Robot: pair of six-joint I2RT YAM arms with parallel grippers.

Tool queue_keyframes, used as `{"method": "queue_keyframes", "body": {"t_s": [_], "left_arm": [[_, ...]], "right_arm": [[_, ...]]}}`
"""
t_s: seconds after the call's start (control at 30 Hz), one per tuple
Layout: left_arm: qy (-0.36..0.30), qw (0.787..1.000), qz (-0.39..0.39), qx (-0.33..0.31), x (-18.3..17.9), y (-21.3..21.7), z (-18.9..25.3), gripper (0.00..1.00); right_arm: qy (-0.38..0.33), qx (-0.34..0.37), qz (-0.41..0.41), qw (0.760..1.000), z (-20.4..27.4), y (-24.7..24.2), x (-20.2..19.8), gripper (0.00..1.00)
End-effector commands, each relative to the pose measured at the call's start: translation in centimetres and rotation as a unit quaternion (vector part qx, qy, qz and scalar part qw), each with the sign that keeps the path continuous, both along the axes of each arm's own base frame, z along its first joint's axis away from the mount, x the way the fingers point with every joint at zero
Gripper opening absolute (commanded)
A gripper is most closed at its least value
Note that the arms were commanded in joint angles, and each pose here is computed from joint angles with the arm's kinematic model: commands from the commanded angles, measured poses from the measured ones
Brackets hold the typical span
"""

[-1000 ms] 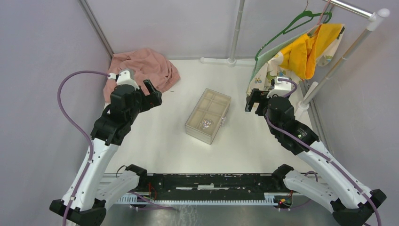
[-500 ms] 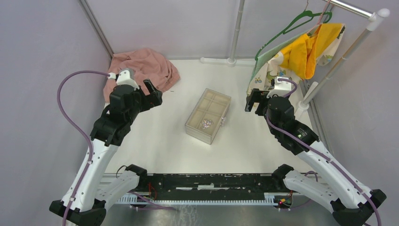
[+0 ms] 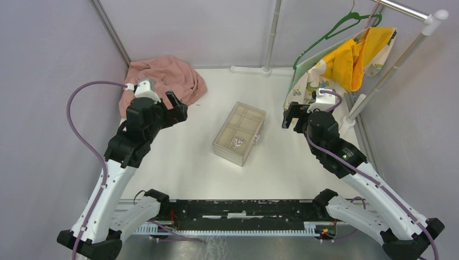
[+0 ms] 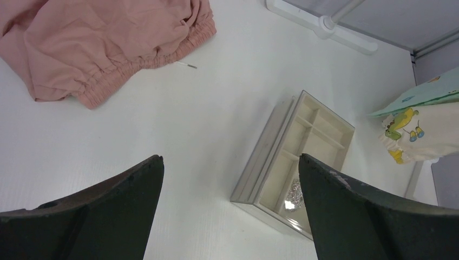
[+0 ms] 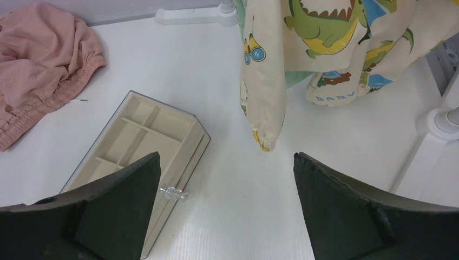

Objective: Organize the mixed jewelry

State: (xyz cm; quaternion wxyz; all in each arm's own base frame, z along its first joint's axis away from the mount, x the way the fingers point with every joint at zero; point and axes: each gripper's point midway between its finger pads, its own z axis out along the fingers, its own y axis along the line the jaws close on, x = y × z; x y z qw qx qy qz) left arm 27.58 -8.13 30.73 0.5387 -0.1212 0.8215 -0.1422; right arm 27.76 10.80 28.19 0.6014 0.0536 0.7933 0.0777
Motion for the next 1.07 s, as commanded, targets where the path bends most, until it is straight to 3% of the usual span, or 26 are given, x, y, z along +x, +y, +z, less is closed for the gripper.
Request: {"method": "queue_keyframes", "body": {"t_s": [0.0,0.4,0.6,0.83,1.03], "left_arm": [[-0.034,0.999,-0.021,0.003,0.4,-0.5,1.5,0.99],[0.002,1.000,-0.004,-0.015,2.9,-1.5,3.3,1.00],[-0.037,0.999,-0.029,-0.021,2.9,-2.2,6.0,1.00],[-0.086,0.994,-0.068,0.006,1.1,-2.0,4.5,1.00],[-0.080,0.994,-0.075,0.016,1.0,-2.1,4.1,1.00]], "right_arm": [[-0.021,0.017,-0.008,1.000,1.2,0.0,0.3,0.98],[0.013,-0.012,0.042,0.999,3.3,2.7,1.7,0.98],[0.038,-0.032,0.045,0.998,2.3,3.0,2.2,0.98],[0.019,-0.024,0.039,0.999,2.0,2.5,1.8,0.98],[0.003,-0.024,0.032,0.999,2.1,1.9,1.7,0.98]]}}
